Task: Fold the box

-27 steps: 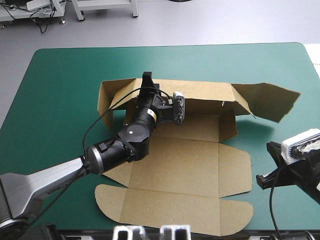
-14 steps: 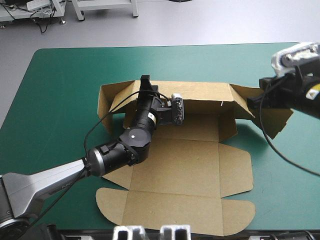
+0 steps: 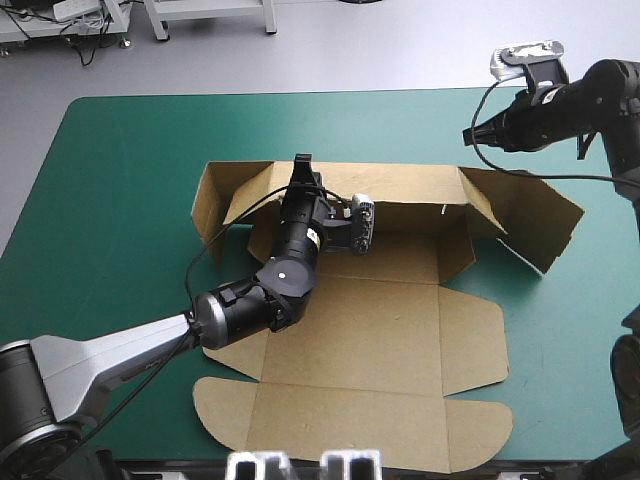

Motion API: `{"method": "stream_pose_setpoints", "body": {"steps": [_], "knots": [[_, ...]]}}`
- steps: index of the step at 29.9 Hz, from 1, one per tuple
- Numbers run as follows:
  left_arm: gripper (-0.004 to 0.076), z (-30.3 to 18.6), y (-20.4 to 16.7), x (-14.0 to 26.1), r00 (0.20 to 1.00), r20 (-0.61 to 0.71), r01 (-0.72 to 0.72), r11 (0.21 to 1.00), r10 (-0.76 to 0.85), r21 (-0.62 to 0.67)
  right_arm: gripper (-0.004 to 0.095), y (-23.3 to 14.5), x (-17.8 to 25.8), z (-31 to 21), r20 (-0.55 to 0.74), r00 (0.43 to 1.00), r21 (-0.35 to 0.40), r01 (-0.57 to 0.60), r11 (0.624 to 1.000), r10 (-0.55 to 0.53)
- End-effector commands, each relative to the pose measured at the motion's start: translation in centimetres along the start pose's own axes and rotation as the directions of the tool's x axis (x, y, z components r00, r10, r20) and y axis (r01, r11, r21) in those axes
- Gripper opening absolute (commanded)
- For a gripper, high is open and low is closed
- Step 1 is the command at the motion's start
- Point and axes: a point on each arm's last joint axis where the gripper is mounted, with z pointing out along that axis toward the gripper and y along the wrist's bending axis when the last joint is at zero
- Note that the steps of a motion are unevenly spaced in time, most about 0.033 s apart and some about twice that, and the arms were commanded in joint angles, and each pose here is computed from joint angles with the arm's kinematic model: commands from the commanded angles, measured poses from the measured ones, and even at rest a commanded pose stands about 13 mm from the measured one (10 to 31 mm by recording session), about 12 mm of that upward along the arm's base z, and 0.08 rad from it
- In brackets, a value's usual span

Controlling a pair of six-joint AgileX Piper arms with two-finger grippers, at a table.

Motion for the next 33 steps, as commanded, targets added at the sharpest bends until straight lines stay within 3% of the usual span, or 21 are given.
{"method": "stream_pose_setpoints", "body": {"steps": [1,5,17,27,33], "knots": [[-0.001,-1.1,2.4,0.4,1.0,-0.01,0.025,0.995,-0.026,-0.097,-0.0024,-1.3,-0.2,-0.4,-0.003,1.0,0.003,-0.003,1.0,0.003],[-0.001,-1.2,2.4,0.5,0.999,-0.012,0.047,0.994,-0.049,-0.099,-0.0024,-2.2,0.2,1.2,-0.068,0.998,0.0,0.003,1.0,-0.003],[-0.001,-1.2,2.5,0.7,0.983,-0.018,0.181,0.977,-0.185,-0.113,-0.0024,-2.5,0.6,2.5,-0.103,0.995,-0.015,0.017,1.0,-0.018],[-0.001,-1.2,2.4,0.7,0.981,-0.024,0.191,0.976,-0.195,-0.107,-0.0024,-2.1,4.3,3.3,-0.215,0.974,-0.051,0.06,0.997,-0.07],[-0.001,-1.1,2.3,0.7,0.979,-0.024,0.199,0.975,-0.202,-0.095,-0.0024,-1.2,5.8,2.4,-0.215,0.97,-0.094,0.09,0.991,-0.109]]}}
